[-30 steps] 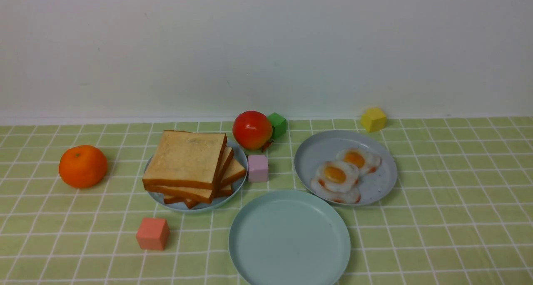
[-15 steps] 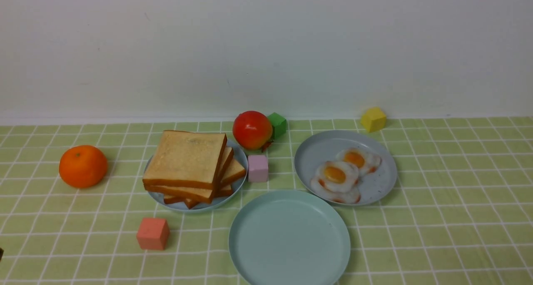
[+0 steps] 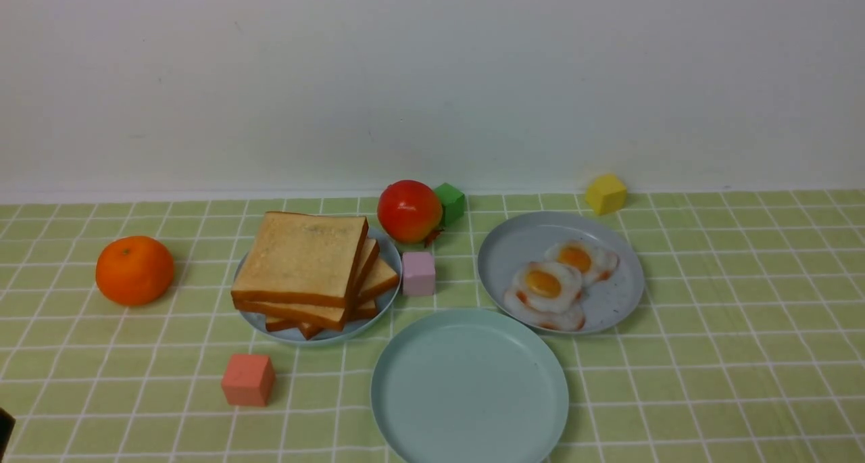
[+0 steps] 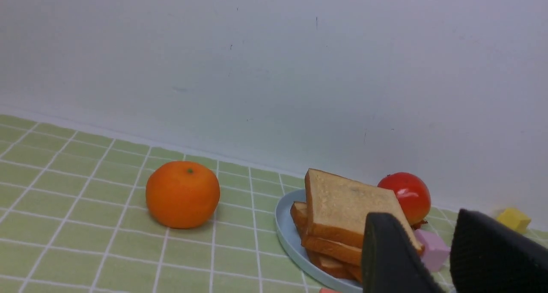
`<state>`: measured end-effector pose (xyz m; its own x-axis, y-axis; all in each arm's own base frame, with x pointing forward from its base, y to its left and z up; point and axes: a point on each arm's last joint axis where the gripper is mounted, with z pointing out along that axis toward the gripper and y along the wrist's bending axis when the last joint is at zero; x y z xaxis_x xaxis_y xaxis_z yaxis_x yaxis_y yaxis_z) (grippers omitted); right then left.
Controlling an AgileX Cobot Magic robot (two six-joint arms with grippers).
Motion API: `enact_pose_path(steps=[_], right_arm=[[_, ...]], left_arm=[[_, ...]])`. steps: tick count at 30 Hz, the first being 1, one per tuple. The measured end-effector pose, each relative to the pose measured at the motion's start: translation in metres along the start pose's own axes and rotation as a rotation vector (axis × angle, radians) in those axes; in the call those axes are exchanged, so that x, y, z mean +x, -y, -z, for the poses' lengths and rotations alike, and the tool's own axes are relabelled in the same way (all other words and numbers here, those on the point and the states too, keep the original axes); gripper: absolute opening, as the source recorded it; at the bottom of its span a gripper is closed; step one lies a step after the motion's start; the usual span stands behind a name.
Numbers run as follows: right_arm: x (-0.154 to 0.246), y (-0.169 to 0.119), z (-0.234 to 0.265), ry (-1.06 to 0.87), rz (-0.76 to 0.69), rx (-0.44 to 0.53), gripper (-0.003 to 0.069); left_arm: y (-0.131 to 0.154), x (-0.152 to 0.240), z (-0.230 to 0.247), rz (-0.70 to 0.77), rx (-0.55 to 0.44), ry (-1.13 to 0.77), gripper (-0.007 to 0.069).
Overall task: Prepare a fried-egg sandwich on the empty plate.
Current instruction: Use the left arm to grab a slice of bread
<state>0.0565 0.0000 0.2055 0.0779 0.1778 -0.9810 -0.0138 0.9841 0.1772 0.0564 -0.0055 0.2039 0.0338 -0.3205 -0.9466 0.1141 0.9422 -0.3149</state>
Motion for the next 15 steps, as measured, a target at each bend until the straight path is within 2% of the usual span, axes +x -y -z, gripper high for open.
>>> enact_pose_path(steps=[3, 6, 15], right_arm=[[0.007, 0.001, 0.0, -0.072, 0.0, 0.015, 0.0241], [0.019, 0.004, 0.002, -0.216, 0.0, 0.045, 0.0241], [0.024, 0.005, 0.003, -0.265, 0.0, 0.055, 0.0241]], left_arm=[[-0.002, 0.006, 0.0, 0.003, -0.027, -0.064, 0.0238], [-0.008, 0.019, 0.002, 0.006, -0.089, -0.212, 0.0238], [-0.009, 0.022, 0.003, 0.007, -0.101, -0.24, 0.0238]])
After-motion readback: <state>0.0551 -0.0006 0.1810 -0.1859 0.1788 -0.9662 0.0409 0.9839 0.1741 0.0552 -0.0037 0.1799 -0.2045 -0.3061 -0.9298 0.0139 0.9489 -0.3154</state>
